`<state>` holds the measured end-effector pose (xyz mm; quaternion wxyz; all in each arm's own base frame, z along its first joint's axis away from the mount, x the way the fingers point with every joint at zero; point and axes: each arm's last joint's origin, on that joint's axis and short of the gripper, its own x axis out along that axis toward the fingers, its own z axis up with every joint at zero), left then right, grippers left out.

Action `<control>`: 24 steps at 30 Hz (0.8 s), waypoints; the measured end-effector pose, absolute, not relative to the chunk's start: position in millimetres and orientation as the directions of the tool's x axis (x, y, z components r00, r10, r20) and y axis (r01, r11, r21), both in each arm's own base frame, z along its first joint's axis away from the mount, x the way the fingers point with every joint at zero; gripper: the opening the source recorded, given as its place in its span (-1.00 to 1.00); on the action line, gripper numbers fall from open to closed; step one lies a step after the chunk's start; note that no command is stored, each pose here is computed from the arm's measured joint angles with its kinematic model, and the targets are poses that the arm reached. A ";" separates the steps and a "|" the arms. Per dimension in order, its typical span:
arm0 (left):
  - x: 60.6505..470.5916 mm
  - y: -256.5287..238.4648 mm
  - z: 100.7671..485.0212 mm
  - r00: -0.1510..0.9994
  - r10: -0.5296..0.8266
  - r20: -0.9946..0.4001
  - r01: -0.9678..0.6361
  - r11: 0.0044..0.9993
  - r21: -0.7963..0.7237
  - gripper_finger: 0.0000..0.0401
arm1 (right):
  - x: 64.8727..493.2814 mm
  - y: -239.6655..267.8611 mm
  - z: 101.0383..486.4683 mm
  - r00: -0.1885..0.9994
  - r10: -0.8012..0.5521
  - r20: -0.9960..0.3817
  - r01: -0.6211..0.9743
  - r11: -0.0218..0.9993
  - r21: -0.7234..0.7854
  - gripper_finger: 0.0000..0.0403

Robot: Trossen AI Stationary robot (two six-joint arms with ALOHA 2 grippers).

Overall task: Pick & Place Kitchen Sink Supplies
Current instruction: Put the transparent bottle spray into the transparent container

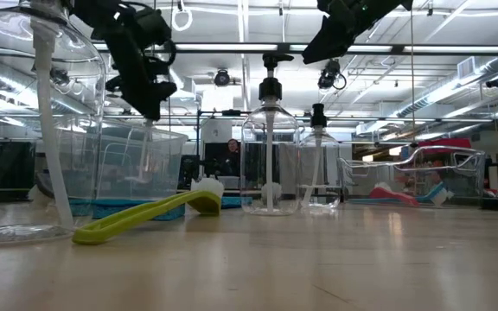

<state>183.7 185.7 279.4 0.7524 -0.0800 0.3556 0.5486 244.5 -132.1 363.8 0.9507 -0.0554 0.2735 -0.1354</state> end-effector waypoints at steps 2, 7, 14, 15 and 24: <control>182.9 185.4 271.1 0.135 0.773 -0.620 -0.884 0.377 0.277 -0.30 | 244.5 -132.1 363.9 0.814 -0.288 -0.505 0.227 0.957 -0.180 0.12; 182.2 184.9 254.4 0.142 0.780 -0.609 -0.898 0.361 0.252 -0.30 | 244.5 -132.1 363.9 0.814 -0.288 -0.505 0.227 0.957 -0.180 0.12; 180.9 185.0 243.9 0.150 0.784 -0.602 -0.905 0.354 0.236 -0.17 | 244.5 -132.1 363.9 0.814 -0.288 -0.505 0.227 0.957 -0.180 0.12; 180.8 184.9 243.8 0.150 0.784 -0.602 -0.904 0.355 0.237 -0.15 | 244.5 -132.1 363.9 0.814 -0.288 -0.505 0.227 0.957 -0.180 0.12; 180.2 185.5 244.6 0.123 0.799 -0.588 -0.902 0.337 0.269 -0.11 | 244.5 -132.1 363.9 0.814 -0.288 -0.505 0.227 0.957 -0.180 0.12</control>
